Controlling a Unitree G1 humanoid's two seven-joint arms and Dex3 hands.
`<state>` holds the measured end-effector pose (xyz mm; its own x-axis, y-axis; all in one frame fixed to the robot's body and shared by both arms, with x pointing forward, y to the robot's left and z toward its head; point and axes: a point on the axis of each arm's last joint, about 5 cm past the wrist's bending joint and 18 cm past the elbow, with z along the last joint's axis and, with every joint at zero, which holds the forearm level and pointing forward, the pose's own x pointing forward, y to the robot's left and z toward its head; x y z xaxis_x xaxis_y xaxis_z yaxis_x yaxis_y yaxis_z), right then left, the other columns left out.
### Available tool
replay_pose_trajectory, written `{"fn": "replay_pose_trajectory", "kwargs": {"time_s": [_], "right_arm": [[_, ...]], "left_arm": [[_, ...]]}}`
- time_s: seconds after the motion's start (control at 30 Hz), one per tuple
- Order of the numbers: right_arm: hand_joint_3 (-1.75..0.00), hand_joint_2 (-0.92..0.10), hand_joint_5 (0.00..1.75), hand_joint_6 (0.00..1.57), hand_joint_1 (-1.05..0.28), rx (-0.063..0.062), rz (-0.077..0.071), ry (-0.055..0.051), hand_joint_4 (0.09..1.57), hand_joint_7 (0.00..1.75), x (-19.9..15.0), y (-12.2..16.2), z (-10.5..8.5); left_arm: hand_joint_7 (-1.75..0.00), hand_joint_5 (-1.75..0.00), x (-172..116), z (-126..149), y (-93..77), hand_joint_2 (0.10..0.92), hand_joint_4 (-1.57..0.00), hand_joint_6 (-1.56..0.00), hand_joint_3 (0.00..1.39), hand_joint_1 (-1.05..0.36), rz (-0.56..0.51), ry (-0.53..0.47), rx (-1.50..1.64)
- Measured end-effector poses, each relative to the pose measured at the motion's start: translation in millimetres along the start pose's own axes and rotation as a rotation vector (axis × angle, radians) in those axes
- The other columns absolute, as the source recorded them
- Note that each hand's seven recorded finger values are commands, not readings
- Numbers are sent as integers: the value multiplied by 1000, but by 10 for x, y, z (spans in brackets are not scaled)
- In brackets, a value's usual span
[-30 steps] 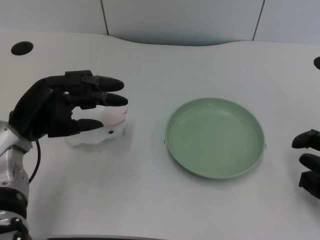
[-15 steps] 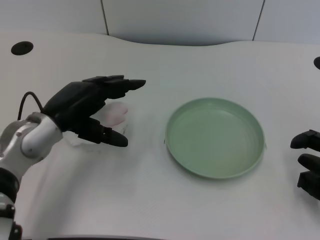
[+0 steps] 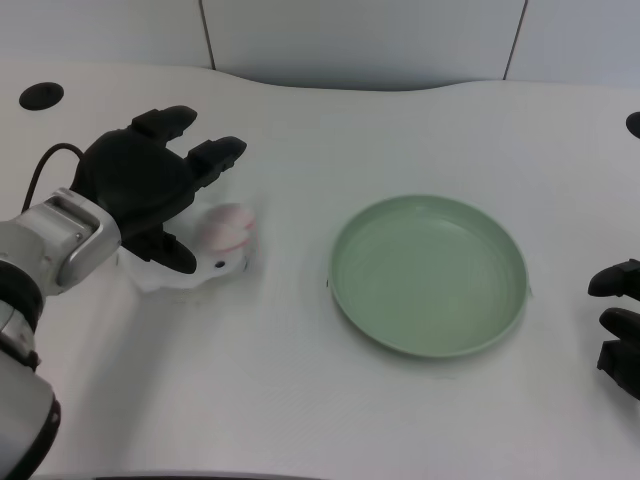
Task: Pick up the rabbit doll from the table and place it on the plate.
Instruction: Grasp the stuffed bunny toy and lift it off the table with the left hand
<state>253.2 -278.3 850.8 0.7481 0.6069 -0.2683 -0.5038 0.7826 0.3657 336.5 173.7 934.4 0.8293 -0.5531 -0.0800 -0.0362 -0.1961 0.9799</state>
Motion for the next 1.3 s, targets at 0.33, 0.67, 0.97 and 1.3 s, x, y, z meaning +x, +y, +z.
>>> {"fn": "replay_pose_trajectory", "kwargs": {"time_s": [0.33, 0.67, 0.97, 1.3], "right_arm": [[-35, -919, 1746, 329, -326, 4, 17, 3, 1189, 1746, 1, 1, -3], [-58, -916, 1746, 595, -379, -24, 31, -2, 1254, 1746, 2, 4, 5], [-31, -907, 1746, 477, -350, -30, 44, 2, 1262, 1746, 8, 7, 7], [-13, -884, 1746, 359, -361, -25, 11, -5, 1055, 1746, 9, 10, 1]], "left_arm": [[-11, -27, -5, -29, 23, 921, -65, -134, 281, -1048, -96, 72, -137], [-5, -36, 14, 12, -32, 921, -100, -126, 280, -1048, -198, 178, -271], [-9, -42, 35, 122, -142, 921, -131, -144, 295, -1048, -270, 212, -245], [-9, -44, 92, 210, -162, 921, -161, -139, 189, -1048, -290, 247, -242]]}}
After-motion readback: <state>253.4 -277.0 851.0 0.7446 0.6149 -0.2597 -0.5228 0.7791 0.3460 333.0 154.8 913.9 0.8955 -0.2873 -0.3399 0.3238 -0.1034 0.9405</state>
